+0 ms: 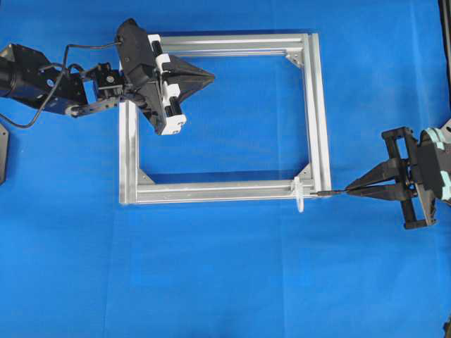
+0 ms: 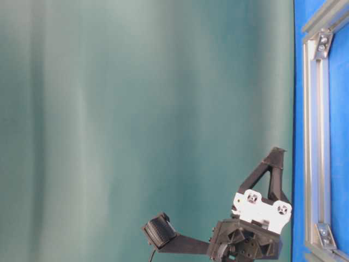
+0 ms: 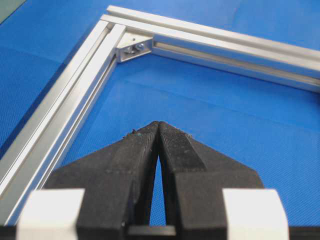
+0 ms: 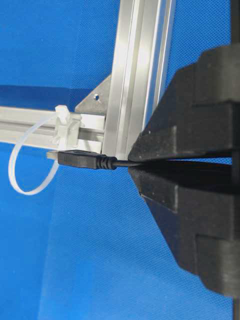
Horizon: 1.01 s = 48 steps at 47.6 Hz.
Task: Insert the wire through the string loop located on the right side.
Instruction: 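Push the USB plug leftward through the zip-tie loop with the right gripper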
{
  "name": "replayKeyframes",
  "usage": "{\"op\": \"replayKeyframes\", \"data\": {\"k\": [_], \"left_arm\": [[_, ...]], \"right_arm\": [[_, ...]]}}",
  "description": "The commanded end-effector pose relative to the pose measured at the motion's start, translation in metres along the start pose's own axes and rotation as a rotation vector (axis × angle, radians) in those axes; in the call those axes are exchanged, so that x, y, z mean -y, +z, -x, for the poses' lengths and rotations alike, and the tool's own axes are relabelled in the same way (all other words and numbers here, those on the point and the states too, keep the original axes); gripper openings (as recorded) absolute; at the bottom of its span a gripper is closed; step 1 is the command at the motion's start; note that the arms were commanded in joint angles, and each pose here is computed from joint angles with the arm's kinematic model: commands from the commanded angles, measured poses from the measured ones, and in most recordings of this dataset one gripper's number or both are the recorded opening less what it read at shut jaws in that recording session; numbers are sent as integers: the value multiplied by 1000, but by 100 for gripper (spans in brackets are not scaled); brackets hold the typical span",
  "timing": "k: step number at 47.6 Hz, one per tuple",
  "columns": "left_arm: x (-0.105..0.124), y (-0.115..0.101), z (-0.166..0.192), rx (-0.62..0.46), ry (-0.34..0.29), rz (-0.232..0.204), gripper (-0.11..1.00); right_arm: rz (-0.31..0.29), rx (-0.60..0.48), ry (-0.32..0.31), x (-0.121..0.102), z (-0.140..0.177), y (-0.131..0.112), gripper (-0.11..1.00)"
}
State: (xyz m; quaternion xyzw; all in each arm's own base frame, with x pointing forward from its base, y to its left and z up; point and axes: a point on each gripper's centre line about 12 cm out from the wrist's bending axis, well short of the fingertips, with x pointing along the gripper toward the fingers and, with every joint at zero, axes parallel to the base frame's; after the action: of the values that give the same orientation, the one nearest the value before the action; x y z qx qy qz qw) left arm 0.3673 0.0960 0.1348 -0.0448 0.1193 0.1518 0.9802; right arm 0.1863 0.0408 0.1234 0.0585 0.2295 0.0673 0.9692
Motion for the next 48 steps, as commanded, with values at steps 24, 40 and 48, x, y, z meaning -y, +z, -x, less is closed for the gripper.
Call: {"op": "replayKeyframes", "data": {"k": [24, 40, 48], "left_arm": [[3, 16, 0, 47, -8, 0, 0], [3, 15, 0, 46, -9, -1, 0], [4, 16, 0, 48, -13, -1, 0]], "right_arm": [[-3, 31, 2, -1, -3, 9, -4], [-4, 35, 3, -2, -3, 10, -4], [-4, 36, 3, -2, -3, 11, -4]]}}
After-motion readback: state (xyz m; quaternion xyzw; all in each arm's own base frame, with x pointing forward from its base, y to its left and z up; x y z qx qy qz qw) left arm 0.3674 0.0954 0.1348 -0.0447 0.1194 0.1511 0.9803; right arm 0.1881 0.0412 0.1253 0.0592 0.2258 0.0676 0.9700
